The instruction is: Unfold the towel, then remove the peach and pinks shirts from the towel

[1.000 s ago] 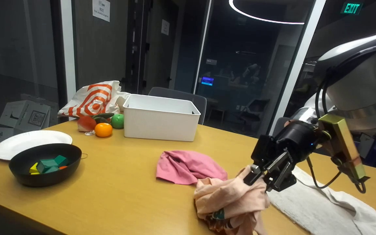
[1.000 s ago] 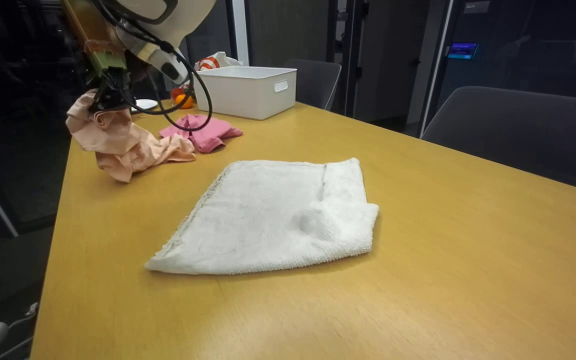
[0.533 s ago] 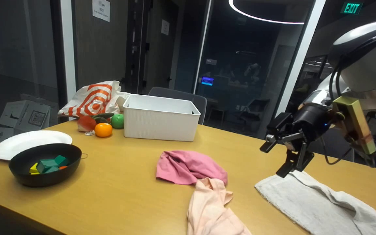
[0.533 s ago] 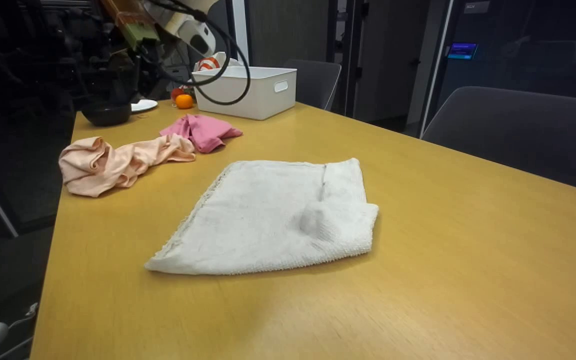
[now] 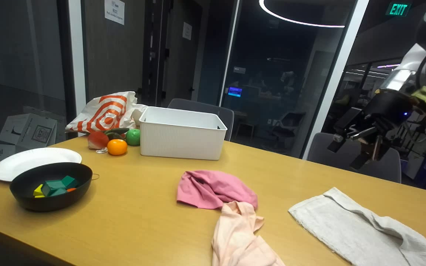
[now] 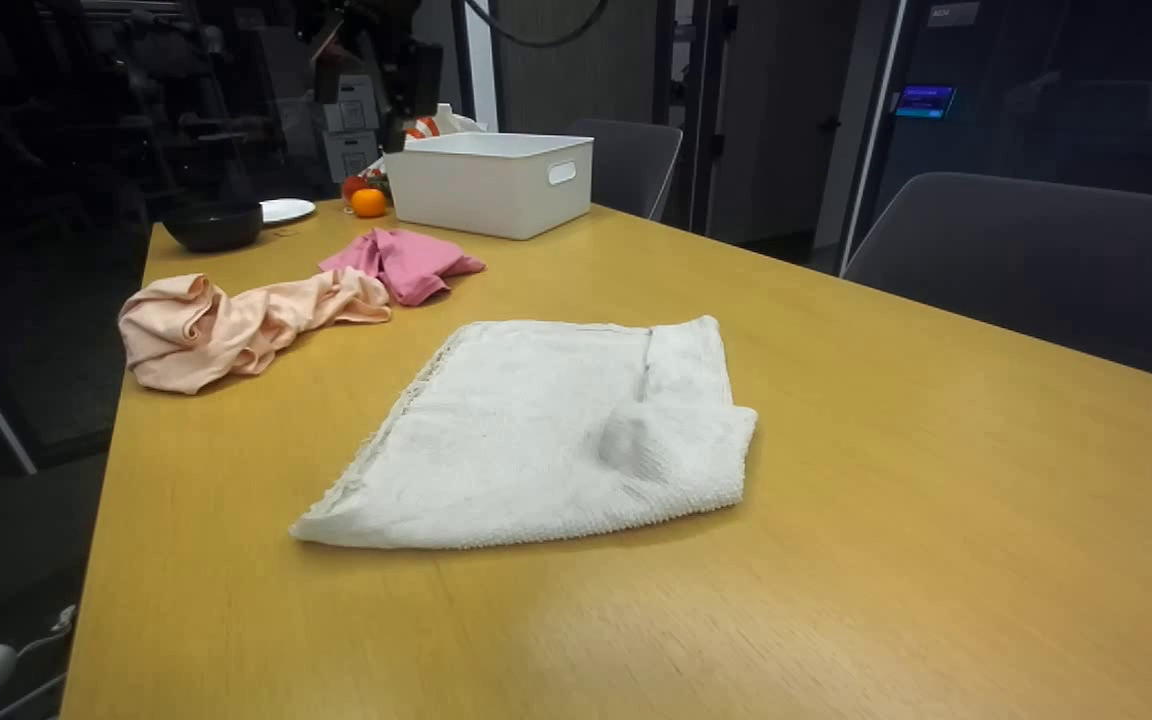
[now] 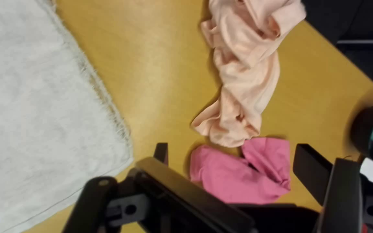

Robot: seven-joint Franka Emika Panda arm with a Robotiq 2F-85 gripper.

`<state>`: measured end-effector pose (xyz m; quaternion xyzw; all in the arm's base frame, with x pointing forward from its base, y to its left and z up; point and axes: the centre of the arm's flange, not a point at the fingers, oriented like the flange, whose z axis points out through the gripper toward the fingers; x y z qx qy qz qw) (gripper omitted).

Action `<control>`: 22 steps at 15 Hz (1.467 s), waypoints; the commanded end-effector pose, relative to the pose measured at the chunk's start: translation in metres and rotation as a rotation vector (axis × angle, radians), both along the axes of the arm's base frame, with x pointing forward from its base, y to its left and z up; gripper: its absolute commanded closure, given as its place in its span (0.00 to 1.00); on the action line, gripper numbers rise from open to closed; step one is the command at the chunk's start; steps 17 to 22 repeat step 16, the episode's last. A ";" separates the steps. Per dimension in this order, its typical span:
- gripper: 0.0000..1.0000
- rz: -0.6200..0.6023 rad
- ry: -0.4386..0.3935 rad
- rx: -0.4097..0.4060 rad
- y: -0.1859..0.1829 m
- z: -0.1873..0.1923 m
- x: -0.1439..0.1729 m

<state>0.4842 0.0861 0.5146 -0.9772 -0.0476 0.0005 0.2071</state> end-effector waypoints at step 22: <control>0.00 -0.280 -0.358 -0.426 -0.080 -0.026 0.019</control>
